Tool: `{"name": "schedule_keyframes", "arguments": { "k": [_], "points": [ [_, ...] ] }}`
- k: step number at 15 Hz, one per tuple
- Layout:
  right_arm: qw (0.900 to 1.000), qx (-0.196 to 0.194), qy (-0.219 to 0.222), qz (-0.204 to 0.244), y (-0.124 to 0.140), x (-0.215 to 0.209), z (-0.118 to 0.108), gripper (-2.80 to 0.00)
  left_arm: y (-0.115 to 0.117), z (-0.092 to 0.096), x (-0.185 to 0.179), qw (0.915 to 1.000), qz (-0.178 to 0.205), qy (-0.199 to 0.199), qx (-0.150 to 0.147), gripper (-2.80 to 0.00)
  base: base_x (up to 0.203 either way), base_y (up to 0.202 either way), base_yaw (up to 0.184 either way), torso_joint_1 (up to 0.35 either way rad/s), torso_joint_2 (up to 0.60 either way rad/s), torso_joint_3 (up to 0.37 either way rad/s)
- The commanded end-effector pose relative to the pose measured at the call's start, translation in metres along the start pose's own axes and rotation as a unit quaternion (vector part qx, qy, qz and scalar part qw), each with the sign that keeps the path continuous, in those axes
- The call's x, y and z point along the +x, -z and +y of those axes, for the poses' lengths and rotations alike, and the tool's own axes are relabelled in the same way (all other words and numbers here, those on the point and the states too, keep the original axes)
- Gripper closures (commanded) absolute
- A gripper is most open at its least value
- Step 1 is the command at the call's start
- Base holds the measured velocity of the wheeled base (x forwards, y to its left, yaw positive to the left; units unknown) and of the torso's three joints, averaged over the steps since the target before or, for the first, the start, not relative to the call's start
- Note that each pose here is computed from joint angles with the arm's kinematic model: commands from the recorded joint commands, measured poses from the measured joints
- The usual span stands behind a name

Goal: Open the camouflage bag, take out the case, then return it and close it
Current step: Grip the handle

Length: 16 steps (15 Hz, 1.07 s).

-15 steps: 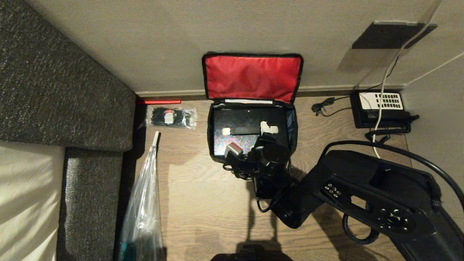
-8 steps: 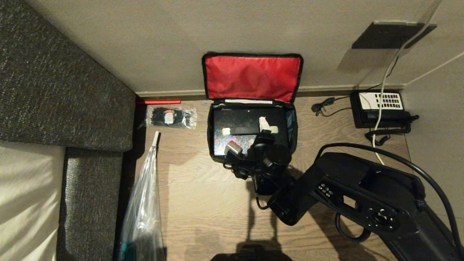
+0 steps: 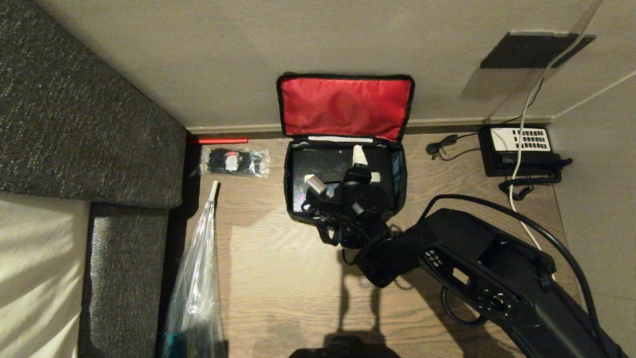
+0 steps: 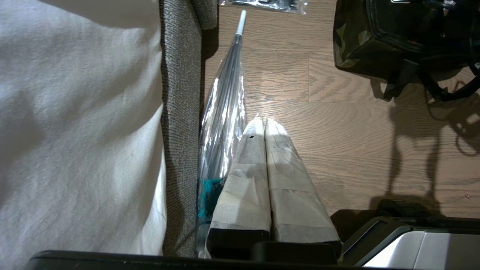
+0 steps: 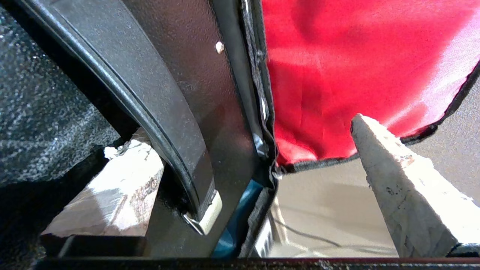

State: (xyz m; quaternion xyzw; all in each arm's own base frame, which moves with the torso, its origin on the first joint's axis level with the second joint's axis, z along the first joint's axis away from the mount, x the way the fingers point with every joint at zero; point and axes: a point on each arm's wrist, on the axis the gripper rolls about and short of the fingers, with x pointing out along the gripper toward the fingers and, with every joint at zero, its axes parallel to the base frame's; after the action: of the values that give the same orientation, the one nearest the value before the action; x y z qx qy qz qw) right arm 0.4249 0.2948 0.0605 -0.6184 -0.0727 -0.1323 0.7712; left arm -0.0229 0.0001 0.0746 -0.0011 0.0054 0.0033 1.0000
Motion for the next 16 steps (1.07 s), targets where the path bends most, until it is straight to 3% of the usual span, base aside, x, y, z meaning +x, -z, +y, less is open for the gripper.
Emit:
{"name": "schedule_keyframes", "arguments": {
  "k": [1,5,12,16],
  "points": [
    [1.000,-0.018,-0.012,0.021,0.005,0.003,0.019,-2.80,0.000,0.000,0.000,1.0000,-0.002,-0.001,0.000,0.00,0.000,0.000,0.000,0.000,0.00,0.000],
    [0.999,-0.016,-0.013,0.027,0.008,0.001,0.032,-2.80,0.000,0.000,0.000,1.0000,-0.001,-0.001,0.000,0.00,0.000,0.000,0.000,0.000,0.00,0.000],
    [0.999,0.010,0.025,0.036,0.002,0.006,0.015,-2.80,0.000,0.000,0.000,1.0000,-0.001,-0.001,0.000,0.00,0.000,0.000,0.000,0.000,0.00,0.000],
    [0.997,0.001,0.049,0.052,0.008,0.023,0.012,-2.80,0.000,0.000,0.000,1.0000,-0.002,-0.001,0.000,0.00,0.000,0.000,0.000,0.000,0.00,0.000]
  ]
}}
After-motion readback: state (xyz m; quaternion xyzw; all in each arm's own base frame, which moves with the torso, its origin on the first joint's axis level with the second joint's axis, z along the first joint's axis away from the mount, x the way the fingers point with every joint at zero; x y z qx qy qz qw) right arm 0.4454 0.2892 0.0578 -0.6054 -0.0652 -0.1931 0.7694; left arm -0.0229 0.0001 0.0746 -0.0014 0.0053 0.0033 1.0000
